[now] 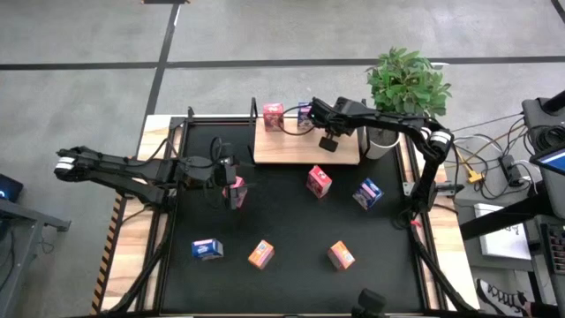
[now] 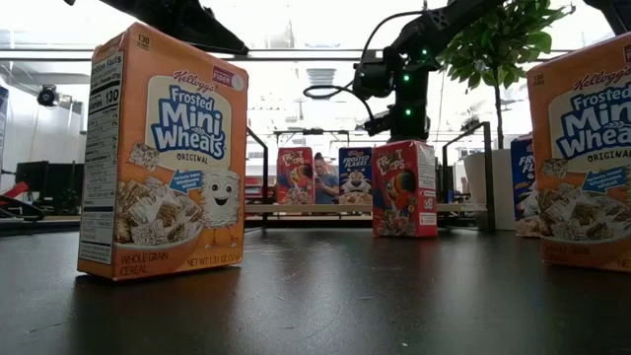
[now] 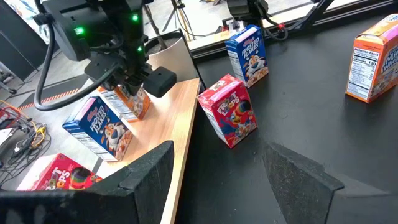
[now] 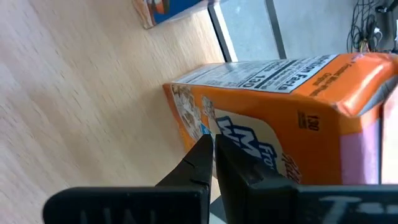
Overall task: Stack cereal on shelf
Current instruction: Put the top orange cereal box on the shelf
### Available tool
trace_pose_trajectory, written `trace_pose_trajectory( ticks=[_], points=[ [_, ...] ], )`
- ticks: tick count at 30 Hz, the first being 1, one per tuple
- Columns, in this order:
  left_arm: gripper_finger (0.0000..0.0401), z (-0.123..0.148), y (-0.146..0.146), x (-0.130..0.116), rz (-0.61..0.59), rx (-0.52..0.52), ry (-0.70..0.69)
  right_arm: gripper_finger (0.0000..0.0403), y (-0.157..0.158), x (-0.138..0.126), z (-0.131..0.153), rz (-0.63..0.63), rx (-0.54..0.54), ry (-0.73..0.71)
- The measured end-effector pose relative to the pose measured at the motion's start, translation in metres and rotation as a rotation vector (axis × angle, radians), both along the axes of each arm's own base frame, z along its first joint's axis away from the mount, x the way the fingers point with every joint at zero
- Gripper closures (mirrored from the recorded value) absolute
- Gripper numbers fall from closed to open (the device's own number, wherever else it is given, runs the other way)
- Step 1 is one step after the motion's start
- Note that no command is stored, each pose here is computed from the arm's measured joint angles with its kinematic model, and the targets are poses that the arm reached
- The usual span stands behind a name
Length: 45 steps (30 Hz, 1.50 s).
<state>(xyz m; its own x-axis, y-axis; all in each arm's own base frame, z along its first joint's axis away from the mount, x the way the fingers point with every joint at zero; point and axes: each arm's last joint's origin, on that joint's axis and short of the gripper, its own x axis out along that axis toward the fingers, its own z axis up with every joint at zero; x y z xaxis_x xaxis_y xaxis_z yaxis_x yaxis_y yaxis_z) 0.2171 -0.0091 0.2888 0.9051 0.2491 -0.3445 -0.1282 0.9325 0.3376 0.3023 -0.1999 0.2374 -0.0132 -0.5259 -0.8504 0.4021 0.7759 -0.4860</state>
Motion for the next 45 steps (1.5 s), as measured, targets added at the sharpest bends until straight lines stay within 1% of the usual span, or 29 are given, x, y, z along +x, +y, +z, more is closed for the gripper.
trace_pose_trajectory(
  ticks=[5,11,14,19,26,45],
  points=[
    [0.0171,0.0,0.0,0.0,0.0,0.0,-0.001,0.0394,0.006,-0.001,0.003,0.011,0.009,0.014],
    [0.0171,0.0,0.0,0.0,0.012,-0.032,-0.01,0.0394,0.028,-0.002,0.024,0.072,-0.01,-0.017],
    [0.0171,0.0,0.0,0.0,0.017,-0.047,-0.016,0.0394,0.03,-0.004,0.029,0.073,-0.015,-0.028],
    [0.0171,0.001,0.0,0.0,0.024,-0.065,-0.023,0.0394,0.023,-0.009,0.023,0.071,-0.007,0.002],
    [0.0171,-0.001,0.0,0.0,0.03,-0.077,-0.013,0.0394,0.008,-0.022,0.012,0.018,-0.007,0.041],
    [0.0171,0.0,0.0,0.0,0.026,-0.069,-0.012,0.0394,0.004,-0.023,0.012,0.013,-0.023,0.034]
  ],
)
